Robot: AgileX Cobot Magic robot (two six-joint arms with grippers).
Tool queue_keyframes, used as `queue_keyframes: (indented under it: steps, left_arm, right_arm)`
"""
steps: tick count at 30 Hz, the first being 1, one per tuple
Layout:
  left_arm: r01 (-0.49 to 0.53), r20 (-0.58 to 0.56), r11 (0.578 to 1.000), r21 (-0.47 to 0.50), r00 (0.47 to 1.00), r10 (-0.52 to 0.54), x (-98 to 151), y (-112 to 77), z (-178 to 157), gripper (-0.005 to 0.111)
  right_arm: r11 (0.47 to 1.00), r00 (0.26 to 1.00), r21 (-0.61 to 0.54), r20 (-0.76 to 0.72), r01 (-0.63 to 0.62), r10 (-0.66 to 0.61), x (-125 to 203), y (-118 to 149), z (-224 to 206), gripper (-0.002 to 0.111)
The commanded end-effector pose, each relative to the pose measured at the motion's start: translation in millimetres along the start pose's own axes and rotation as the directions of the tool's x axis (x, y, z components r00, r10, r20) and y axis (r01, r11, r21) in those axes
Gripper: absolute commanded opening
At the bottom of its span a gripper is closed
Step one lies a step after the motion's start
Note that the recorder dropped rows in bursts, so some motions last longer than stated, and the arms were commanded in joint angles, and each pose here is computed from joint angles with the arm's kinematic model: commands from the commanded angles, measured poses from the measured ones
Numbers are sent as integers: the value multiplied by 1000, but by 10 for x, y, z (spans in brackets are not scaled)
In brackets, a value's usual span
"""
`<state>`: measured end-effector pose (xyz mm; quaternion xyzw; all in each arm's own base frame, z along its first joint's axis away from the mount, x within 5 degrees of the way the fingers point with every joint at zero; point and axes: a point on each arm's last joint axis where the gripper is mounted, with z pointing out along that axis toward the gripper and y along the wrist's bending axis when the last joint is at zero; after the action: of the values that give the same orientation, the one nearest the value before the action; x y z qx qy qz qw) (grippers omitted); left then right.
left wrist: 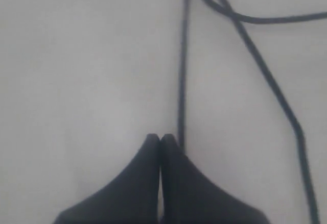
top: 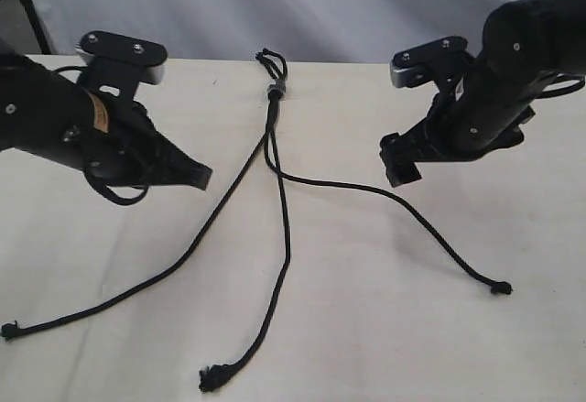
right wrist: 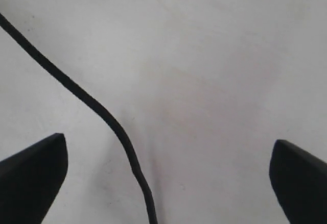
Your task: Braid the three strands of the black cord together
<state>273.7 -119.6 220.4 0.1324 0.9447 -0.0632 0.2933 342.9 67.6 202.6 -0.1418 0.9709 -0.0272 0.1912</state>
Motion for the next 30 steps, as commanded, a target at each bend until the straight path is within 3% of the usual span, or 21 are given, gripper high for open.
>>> queue_keyframes:
  steps: [1,7,12,18,20,23,27,30]
  left_arm:
    - [-118,-24,983,142,992,123,101,-419,32,0]
    - [-262,-102,937,230,951,291,378,-982,351,0]
    - [-281,-158,927,246,932,325,422,-1191,602,3]
    - [-266,-237,934,238,917,321,390,-1272,827,41]
    - [-262,-257,936,234,912,319,421,-1280,911,45]
    - [-259,-292,939,227,902,319,495,-1273,1016,36]
    - [-263,-316,938,226,891,326,548,-1280,1064,2]
    - [-275,-328,935,224,882,338,536,-1270,1019,0]
  right_arm:
    - [998,999,51,43,28,-30,-105,-86,-305,104]
    - [988,996,128,17,82,-85,-97,-168,-461,104]
    - [987,997,139,2,82,-83,-85,-180,-462,104]
    - [987,997,139,-6,82,-82,-78,-180,-462,104]
    - [987,997,139,-6,82,-82,-78,-180,-462,104]
    - [987,997,139,-6,82,-82,-78,-180,-462,104]
    - [986,996,139,-6,86,-86,-78,-180,-462,104]
    - [986,996,139,-6,86,-86,-78,-180,-462,104]
